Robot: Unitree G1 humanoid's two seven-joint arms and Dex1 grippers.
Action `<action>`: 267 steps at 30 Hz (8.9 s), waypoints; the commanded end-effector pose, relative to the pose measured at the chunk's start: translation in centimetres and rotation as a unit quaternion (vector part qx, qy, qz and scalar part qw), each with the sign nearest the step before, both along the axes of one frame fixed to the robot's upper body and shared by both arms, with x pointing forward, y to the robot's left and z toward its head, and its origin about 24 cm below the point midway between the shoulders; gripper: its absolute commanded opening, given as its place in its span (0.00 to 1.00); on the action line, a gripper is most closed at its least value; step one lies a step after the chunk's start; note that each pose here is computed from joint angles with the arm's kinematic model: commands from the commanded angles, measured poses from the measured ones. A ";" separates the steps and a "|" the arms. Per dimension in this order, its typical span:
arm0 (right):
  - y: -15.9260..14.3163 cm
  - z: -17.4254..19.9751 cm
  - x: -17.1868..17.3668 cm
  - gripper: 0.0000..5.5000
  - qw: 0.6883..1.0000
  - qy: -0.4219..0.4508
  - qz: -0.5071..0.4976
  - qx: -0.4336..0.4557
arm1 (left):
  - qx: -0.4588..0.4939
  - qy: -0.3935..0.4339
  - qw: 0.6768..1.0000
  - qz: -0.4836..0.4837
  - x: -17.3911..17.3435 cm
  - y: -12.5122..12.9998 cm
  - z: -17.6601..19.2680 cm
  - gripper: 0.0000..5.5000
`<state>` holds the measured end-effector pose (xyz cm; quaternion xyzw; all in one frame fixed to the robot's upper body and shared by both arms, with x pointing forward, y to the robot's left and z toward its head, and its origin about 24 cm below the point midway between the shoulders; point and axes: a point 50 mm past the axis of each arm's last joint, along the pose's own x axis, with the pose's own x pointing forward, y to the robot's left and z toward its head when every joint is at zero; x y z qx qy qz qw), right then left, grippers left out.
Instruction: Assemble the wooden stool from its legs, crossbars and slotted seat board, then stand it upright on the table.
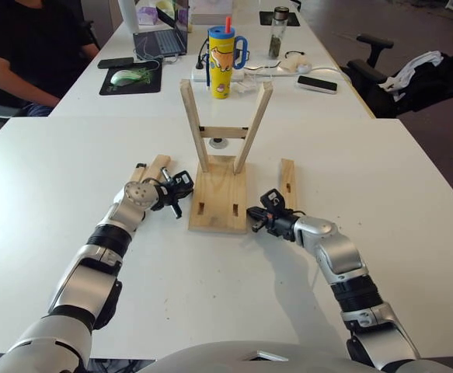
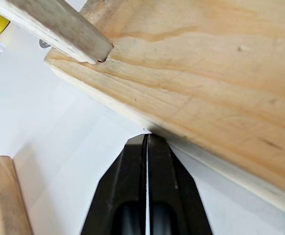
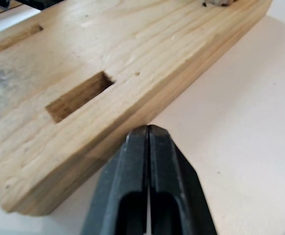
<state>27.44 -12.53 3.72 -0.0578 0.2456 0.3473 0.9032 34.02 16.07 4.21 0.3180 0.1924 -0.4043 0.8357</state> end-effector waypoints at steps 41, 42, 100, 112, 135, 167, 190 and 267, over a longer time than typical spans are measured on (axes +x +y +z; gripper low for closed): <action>-2.0 4.8 0.4 0.23 0.967 -0.063 -0.199 0.142 | -0.189 0.084 0.906 0.370 -0.4 12.0 0.4 0.52; -1.9 4.9 0.5 0.23 0.967 -0.064 -0.199 0.143 | -0.197 0.090 0.902 0.373 -0.4 11.9 0.3 0.52; -0.4 16.4 -0.2 0.62 0.844 -0.099 -0.057 0.524 | -0.364 -0.263 0.891 -0.067 -3.9 -5.8 12.4 0.24; -0.6 15.3 0.8 0.62 0.819 -0.041 -0.099 0.564 | -0.369 -0.247 0.891 -0.089 -5.0 -7.0 11.7 0.24; -0.4 14.8 0.7 0.08 0.830 -0.024 -0.107 0.547 | -0.343 -0.236 0.906 -0.079 -5.1 -7.0 10.6 0.24; -8.0 5.5 1.5 0.08 0.770 -0.160 -0.498 0.366 | -0.485 -0.205 0.847 0.076 -3.4 -3.9 11.1 0.96; -7.4 2.9 1.4 0.08 0.757 -0.122 -0.533 0.359 | -0.485 -0.199 0.849 0.075 -3.2 -4.2 11.3 0.96; -4.4 2.7 3.0 0.15 0.955 -0.119 -0.271 0.024 | -0.451 -0.257 0.839 0.164 -3.9 -4.5 10.6 0.96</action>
